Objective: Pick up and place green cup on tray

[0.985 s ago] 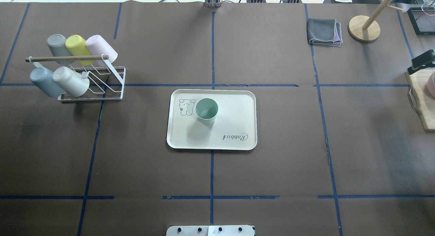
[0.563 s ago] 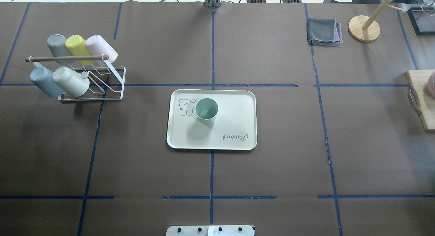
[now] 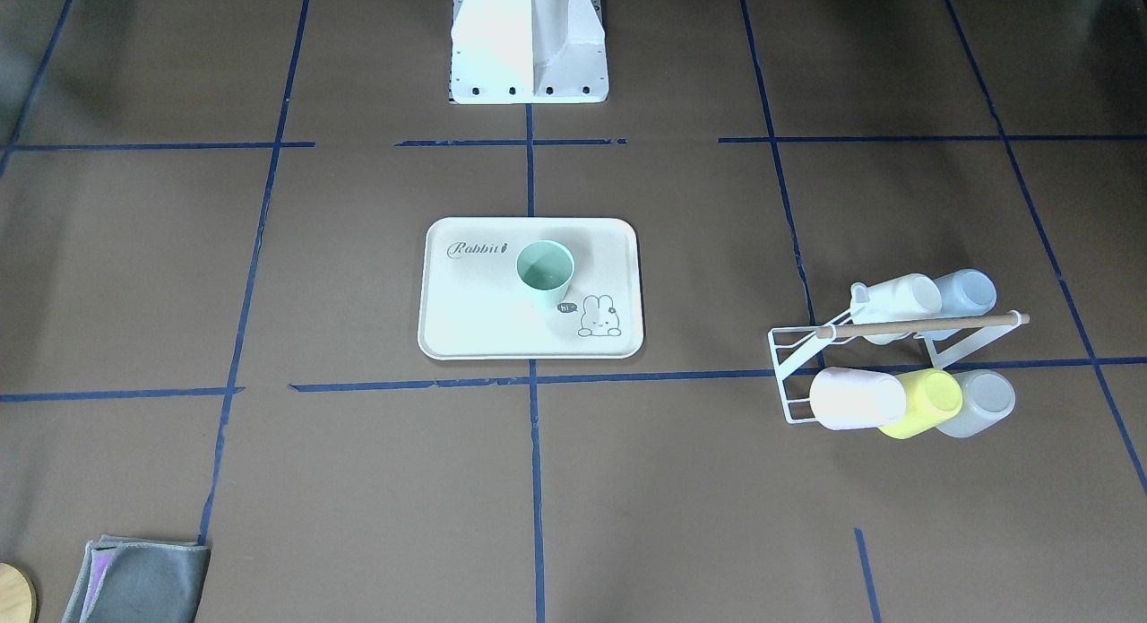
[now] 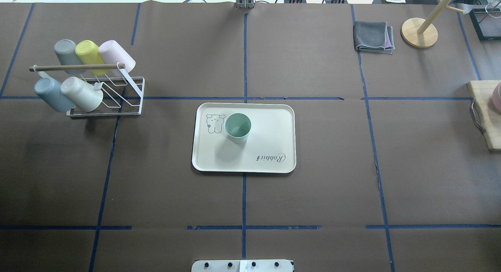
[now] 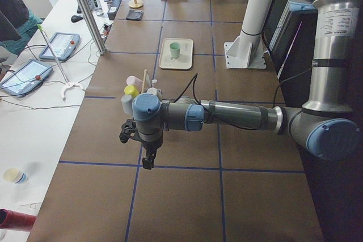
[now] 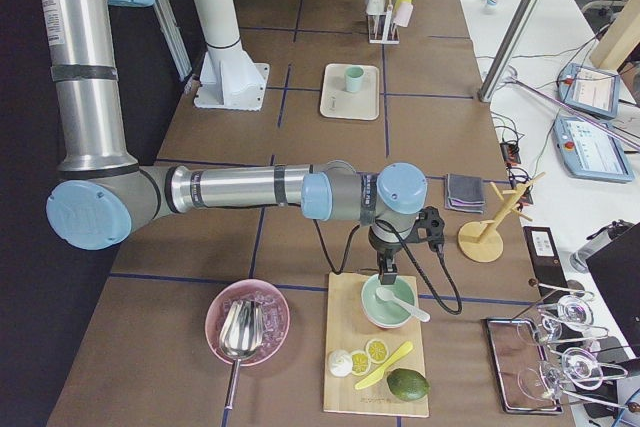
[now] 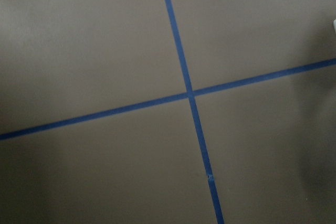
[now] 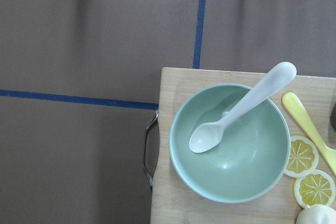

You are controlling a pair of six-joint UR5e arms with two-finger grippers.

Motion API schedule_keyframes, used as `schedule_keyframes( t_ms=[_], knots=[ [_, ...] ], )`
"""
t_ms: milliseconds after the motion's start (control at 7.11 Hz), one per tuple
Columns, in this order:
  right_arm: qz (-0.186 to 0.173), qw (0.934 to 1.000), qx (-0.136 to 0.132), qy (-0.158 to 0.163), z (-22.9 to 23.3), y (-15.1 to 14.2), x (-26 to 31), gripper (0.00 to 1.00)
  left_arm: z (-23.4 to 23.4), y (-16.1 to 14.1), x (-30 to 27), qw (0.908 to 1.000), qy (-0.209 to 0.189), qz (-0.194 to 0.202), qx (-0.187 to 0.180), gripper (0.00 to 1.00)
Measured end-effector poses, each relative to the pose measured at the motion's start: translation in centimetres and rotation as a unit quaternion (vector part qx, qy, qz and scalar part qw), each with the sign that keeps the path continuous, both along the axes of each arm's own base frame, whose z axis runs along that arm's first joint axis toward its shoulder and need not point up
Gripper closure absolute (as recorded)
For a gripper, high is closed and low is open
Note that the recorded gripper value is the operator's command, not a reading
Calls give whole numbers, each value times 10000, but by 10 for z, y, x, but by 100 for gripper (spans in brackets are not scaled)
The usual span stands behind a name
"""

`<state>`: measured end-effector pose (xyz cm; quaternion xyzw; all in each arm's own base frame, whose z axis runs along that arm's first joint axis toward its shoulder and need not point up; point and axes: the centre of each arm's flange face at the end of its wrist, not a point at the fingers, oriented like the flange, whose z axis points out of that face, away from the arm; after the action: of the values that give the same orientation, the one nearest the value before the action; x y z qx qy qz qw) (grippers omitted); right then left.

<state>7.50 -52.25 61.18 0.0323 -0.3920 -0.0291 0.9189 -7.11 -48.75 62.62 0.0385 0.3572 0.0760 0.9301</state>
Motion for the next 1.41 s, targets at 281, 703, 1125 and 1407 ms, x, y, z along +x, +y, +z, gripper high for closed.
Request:
schedule_keyframes(
  t_ms=[281,703,1125,1407],
  knots=[
    [12,9998,-183,-27,18,14,0,0,29,9,1,9988,138,54,-457,0],
    [46,9995,-312,-51,30,22,3,0,50,10,7,9956,687,95,-636,0],
    [144,9990,-408,-62,40,31,12,0,46,7,6,9958,733,83,-534,0],
    [146,9990,-417,-51,41,33,13,0,46,6,6,9960,732,84,-514,0]
  ],
)
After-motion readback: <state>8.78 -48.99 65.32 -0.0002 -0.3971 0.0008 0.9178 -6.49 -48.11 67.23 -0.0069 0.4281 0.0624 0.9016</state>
